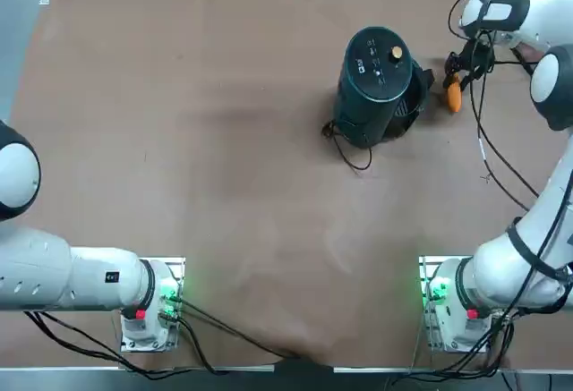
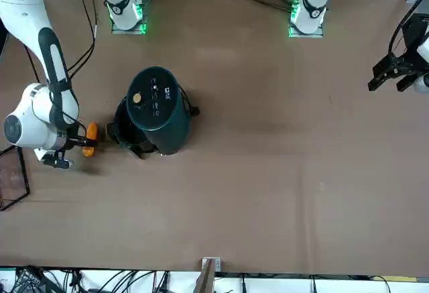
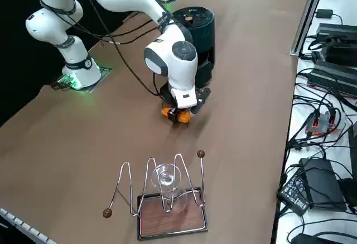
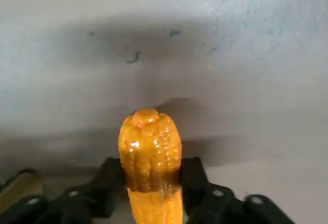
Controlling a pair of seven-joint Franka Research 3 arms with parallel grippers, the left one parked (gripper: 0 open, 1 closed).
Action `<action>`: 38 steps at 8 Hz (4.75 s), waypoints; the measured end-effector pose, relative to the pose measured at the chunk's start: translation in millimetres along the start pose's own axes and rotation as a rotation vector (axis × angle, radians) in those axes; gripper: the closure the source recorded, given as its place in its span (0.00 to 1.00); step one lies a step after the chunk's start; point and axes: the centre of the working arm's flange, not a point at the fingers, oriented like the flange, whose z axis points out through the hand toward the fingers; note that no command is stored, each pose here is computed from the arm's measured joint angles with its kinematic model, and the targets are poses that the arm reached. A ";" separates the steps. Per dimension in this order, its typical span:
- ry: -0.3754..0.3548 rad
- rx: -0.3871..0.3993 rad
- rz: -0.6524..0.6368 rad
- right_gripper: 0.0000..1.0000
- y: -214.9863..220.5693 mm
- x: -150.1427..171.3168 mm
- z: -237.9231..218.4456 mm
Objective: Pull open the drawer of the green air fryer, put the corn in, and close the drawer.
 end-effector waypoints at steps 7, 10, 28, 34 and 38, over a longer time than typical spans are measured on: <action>0.006 0.073 -0.089 0.44 -91.3 -19.4 -168.2; -0.069 0.099 -0.092 0.44 -143.0 -32.4 -158.4; -0.153 0.117 -0.089 0.00 -159.5 -41.0 -124.5; -0.153 0.137 0.665 0.00 -80.6 -26.0 -114.5; -0.254 0.291 0.899 0.00 -48.4 -28.6 -84.7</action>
